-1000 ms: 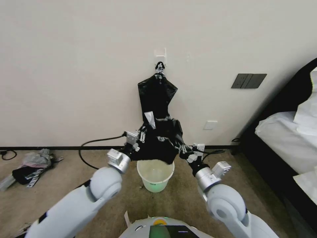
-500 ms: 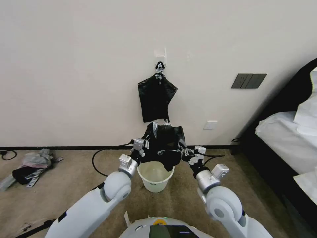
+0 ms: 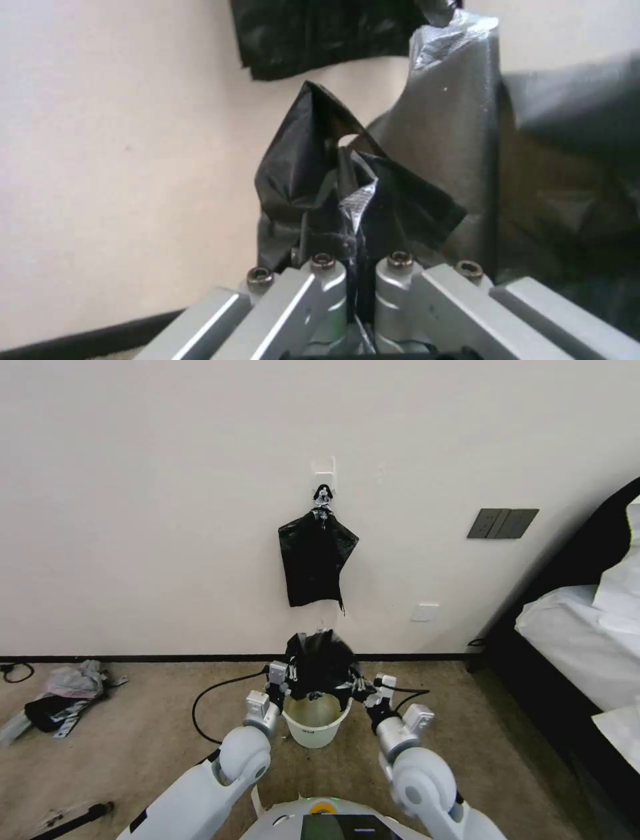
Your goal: Place a trash bag onto the trash bin.
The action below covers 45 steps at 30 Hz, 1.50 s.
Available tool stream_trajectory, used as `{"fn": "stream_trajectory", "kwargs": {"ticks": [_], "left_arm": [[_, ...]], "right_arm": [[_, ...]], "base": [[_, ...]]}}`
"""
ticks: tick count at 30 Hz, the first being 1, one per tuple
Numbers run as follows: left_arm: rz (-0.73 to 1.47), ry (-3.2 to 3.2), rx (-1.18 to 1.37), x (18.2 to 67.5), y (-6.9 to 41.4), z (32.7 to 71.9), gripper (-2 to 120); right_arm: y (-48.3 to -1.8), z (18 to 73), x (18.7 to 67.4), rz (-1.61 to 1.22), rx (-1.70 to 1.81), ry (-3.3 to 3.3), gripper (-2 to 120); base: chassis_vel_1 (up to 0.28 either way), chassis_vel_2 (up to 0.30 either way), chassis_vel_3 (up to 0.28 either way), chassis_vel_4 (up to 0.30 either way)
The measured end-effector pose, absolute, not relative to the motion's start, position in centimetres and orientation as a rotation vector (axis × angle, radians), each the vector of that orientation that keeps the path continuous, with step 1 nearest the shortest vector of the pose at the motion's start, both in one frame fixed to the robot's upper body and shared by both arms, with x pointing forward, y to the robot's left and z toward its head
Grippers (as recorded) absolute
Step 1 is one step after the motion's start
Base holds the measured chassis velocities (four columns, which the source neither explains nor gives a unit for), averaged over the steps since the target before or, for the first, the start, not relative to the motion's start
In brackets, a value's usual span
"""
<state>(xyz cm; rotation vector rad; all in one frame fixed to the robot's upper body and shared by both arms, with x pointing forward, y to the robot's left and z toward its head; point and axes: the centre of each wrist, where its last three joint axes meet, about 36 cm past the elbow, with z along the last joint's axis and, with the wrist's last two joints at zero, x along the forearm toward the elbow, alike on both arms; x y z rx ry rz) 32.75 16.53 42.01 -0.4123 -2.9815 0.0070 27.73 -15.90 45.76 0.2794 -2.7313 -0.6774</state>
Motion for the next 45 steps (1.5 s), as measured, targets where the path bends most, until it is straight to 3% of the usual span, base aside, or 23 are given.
{"fn": "stream_trajectory", "kwargs": {"ticks": [19,45], "left_arm": [[-0.04,-2.921,-0.323,27.2,17.9,37.9,0],[-0.103,-2.867,-0.279,22.7,18.9,36.4,0]], "right_arm": [[-14.1,44.0,24.7,-0.565,0.131,-2.594,0],[-12.2,42.7,23.7,-0.333,0.091,-2.457,0]], "base": [[0.0,0.0,0.0,0.0],[0.0,0.0,0.0,0.0]]}}
